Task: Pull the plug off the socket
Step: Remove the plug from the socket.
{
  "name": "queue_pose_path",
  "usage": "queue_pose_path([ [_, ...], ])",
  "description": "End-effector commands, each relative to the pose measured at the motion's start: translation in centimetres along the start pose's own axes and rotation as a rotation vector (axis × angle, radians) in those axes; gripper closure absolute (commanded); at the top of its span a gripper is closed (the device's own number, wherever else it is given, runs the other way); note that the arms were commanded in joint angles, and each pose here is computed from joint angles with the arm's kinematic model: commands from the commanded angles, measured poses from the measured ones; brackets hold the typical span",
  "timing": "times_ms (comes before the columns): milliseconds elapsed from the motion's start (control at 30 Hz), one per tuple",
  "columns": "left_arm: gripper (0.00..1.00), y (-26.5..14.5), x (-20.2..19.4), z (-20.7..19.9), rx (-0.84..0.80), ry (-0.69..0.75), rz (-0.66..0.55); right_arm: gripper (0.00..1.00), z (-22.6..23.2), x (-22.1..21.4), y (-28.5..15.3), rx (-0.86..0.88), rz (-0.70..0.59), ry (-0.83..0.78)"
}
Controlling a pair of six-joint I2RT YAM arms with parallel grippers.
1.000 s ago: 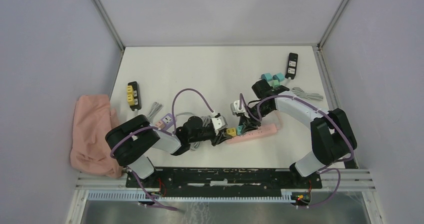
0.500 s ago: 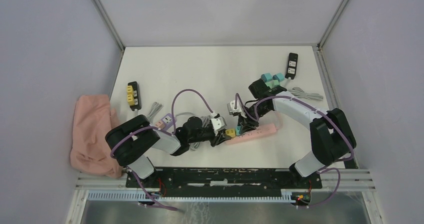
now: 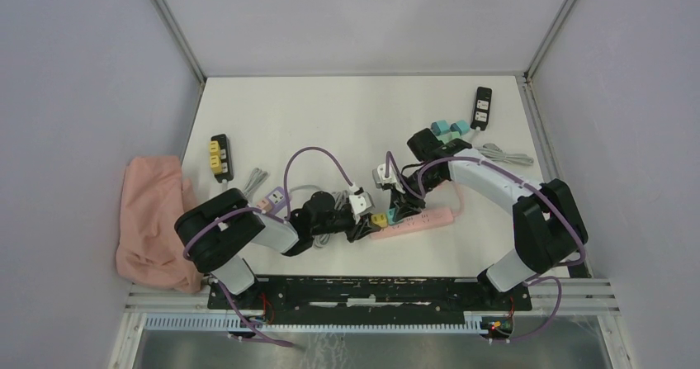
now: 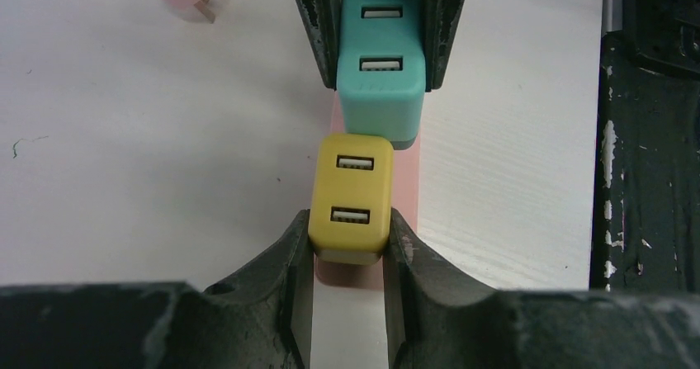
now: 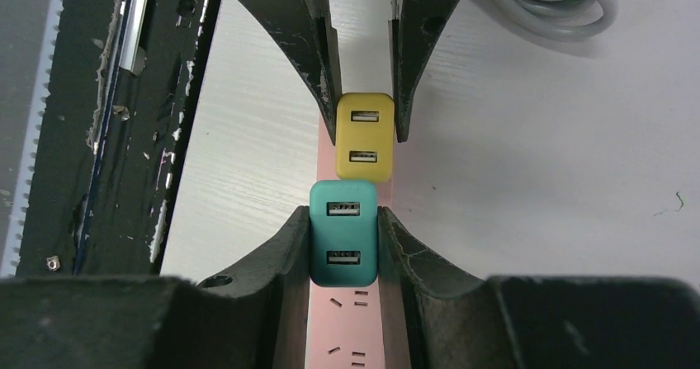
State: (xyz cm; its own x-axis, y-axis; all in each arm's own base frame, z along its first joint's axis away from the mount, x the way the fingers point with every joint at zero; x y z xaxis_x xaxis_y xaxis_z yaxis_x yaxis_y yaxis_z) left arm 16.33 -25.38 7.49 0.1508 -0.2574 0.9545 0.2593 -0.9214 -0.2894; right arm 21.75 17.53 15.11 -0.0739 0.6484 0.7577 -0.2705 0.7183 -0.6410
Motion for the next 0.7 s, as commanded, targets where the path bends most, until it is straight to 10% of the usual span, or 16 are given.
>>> queue_pose_path([
  [0,0.97,0.0,-0.5,0.5,0.043,0.000,0.026,1.00,-0.5,3.0,-0.8,0.013,-0.163,-0.035],
  [667,0.97,-0.3,-0.4,0.4,0.047,0.003,0.014,1.00,-1.1,1.1,-8.2,-0.170,-0.247,0.084],
])
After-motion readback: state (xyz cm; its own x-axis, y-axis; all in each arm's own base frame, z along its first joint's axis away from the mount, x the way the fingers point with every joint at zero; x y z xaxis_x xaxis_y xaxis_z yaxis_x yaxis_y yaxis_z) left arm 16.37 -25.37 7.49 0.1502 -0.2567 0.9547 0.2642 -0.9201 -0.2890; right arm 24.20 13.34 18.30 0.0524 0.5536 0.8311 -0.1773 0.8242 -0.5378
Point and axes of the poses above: each gripper's point midway between its finger pads, its own y axis out along the fingers, its own z axis along the line the jaws close on, x = y × z, the point moved 9 cm from there along -y, back along the fingers, and after that the axes turned 1 degree about -y, right-handed, at the moved point
